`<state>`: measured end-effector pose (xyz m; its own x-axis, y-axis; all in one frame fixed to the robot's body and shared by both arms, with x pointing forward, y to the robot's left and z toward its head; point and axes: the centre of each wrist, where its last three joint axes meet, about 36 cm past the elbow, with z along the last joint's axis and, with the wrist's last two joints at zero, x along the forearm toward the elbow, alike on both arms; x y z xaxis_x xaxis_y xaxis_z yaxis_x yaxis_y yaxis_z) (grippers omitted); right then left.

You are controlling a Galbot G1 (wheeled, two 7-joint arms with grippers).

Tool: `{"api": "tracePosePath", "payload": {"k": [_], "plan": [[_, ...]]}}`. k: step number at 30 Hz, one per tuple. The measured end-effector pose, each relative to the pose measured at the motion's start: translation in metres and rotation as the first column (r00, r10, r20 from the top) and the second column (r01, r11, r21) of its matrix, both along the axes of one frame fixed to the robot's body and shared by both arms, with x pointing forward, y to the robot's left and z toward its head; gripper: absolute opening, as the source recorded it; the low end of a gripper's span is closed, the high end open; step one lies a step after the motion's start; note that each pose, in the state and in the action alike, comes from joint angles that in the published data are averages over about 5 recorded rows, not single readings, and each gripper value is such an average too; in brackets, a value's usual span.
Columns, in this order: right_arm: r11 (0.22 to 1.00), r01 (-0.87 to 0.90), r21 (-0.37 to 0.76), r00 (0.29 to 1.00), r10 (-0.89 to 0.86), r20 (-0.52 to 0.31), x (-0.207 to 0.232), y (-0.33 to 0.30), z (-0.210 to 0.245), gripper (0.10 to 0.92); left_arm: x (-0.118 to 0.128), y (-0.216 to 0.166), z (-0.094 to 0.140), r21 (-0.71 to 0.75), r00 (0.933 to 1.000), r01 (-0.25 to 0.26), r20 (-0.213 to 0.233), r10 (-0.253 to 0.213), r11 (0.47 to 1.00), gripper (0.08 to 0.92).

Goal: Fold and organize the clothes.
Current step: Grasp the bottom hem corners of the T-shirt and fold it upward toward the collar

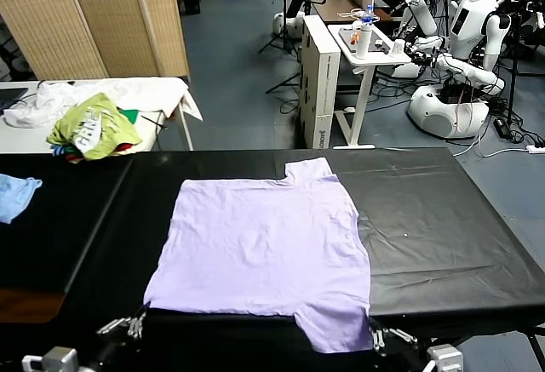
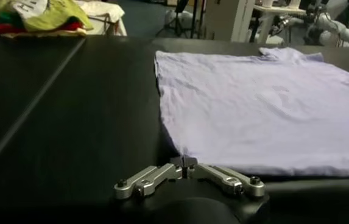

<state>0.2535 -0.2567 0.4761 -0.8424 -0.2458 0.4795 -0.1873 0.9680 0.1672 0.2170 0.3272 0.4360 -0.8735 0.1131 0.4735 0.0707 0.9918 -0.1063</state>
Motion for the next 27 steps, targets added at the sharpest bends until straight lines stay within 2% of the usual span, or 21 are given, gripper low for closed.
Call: {"api": "tracePosePath", "payload": {"k": [5,9,12,19,27], "plan": [[1.000,0.015,-0.014,1.000,-0.014,0.025,0.027,-0.004,-0.010,0.140,0.020,0.001,0.001,0.019,0.9985,0.005,0.055,-0.006,1.000,0.146],[0.999,0.029,-0.021,0.999,-0.028,0.039,0.052,-0.005,-0.020,0.140,0.038,0.002,0.003,0.070,0.9925,0.002,0.122,-0.010,0.998,0.146],[0.999,0.035,-0.020,0.998,-0.034,0.047,0.069,-0.004,-0.026,0.140,0.051,0.002,0.002,0.095,0.9887,0.006,0.149,-0.020,0.995,0.146],[0.999,0.027,-0.030,0.998,-0.026,0.058,0.100,0.005,-0.035,0.140,0.077,0.005,-0.003,0.123,0.9844,0.021,0.171,-0.042,0.992,0.146],[0.999,0.019,-0.046,0.998,-0.015,0.069,0.126,0.013,-0.040,0.140,0.099,0.013,-0.012,0.158,0.9847,0.039,0.162,-0.065,0.987,0.146]]}}
